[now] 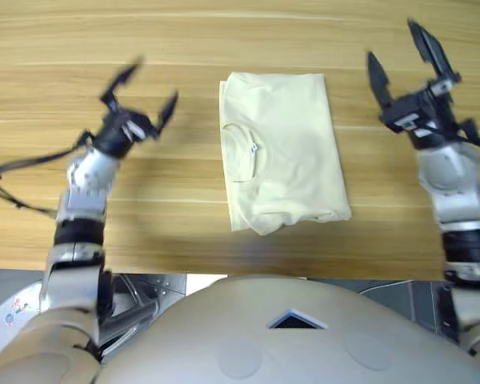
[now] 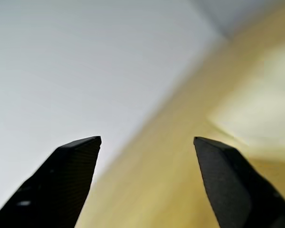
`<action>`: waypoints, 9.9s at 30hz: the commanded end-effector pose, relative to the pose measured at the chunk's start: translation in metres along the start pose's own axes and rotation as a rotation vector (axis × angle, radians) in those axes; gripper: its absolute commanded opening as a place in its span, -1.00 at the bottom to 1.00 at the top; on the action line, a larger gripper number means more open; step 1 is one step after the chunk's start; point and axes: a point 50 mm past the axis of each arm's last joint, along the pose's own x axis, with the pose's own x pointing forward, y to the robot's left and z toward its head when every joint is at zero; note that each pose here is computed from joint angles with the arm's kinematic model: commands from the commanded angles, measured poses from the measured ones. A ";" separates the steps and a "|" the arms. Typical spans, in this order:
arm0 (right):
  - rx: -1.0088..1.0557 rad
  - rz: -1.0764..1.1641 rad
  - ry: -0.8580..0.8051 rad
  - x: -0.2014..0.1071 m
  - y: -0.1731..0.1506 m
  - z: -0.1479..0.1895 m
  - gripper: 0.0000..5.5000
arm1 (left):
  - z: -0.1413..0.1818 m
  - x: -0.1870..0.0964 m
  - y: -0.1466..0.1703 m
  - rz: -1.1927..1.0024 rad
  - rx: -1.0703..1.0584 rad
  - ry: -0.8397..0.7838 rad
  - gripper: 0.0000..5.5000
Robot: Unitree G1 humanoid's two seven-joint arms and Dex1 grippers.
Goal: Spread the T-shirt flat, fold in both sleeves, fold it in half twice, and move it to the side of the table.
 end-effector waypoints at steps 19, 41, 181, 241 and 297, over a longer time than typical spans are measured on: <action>-0.163 0.800 -0.242 -0.089 0.076 0.042 0.01 | 0.050 -0.037 -0.073 -0.814 0.289 -0.118 0.32; -0.137 0.880 -0.302 -0.097 0.083 0.053 0.01 | 0.056 -0.002 -0.091 -0.891 0.259 -0.367 0.13; 0.725 0.034 0.291 0.193 0.045 0.047 0.18 | -0.059 0.064 -0.004 1.108 -1.386 0.148 0.16; 0.893 0.524 -0.023 0.053 0.152 0.146 0.18 | -0.063 0.030 -0.002 1.148 -1.289 0.171 0.16; 0.898 -0.782 1.067 0.024 0.000 -0.120 0.18 | -0.063 -0.130 -0.040 1.642 -1.078 0.337 0.16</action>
